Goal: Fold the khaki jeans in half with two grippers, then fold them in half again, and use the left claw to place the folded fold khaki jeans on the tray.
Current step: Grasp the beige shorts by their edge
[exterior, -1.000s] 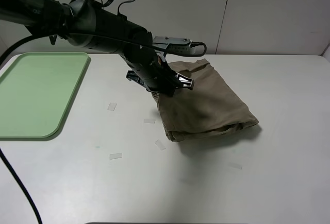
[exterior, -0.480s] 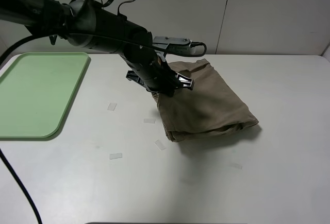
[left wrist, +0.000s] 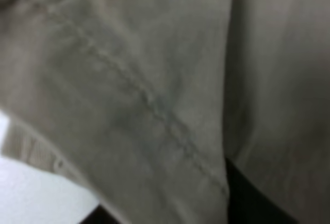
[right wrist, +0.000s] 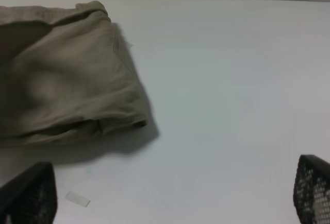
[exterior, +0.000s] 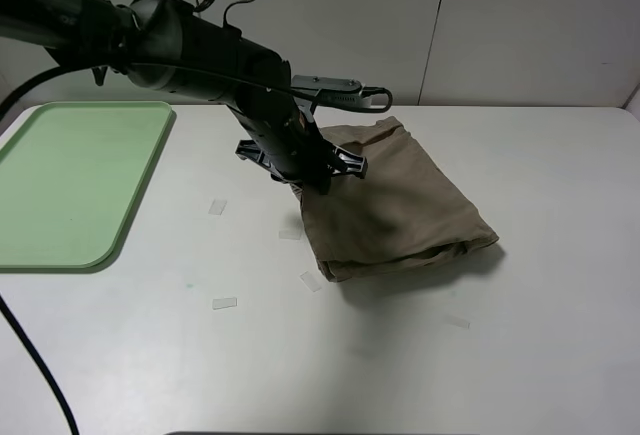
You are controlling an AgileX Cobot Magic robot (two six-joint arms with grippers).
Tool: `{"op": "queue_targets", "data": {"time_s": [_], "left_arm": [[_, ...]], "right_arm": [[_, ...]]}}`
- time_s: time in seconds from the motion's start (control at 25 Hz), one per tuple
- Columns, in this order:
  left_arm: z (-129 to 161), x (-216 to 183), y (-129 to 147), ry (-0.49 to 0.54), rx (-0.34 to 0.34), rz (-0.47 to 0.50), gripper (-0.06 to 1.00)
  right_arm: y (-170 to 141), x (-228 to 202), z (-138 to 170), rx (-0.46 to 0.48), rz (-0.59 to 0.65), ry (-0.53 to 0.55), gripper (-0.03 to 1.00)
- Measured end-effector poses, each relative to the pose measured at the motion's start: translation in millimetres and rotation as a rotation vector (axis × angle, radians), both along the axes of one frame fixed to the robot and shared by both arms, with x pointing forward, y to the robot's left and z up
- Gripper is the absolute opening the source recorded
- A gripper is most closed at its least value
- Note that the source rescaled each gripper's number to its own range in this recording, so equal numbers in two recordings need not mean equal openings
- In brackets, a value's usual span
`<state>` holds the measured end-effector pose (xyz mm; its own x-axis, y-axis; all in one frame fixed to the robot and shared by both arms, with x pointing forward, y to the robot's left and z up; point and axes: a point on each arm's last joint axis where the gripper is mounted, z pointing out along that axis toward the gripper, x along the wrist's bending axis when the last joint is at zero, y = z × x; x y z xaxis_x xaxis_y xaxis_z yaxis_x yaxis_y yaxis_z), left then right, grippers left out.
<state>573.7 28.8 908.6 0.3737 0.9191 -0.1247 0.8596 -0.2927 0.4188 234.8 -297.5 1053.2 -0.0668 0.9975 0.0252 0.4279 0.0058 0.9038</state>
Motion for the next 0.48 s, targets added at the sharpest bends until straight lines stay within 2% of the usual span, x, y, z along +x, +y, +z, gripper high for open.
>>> {"op": "queue_targets", "data": {"time_s": [0.12,0.2,0.24,0.36,0.48], "left_arm": [[-0.5,0.5,2.3,0.010,0.010,0.005,0.56],[-0.5,2.4,4.9,0.011,0.009,0.015,0.79],[-0.6,3.6,6.4,0.011,0.009,0.019,0.87],[-0.8,7.7,12.8,0.017,0.014,0.037,0.97],[-1.4,11.6,19.9,0.028,0.022,0.057,0.99]], "right_arm": [[0.0,0.0,0.0,0.000,0.000,0.000,1.00],[0.0,0.0,0.0,0.000,0.000,0.000,1.00],[0.0,0.0,0.0,0.000,0.000,0.000,1.00],[0.0,0.0,0.0,0.000,0.000,0.000,1.00],[0.0,0.0,0.0,0.000,0.000,0.000,1.00]]}}
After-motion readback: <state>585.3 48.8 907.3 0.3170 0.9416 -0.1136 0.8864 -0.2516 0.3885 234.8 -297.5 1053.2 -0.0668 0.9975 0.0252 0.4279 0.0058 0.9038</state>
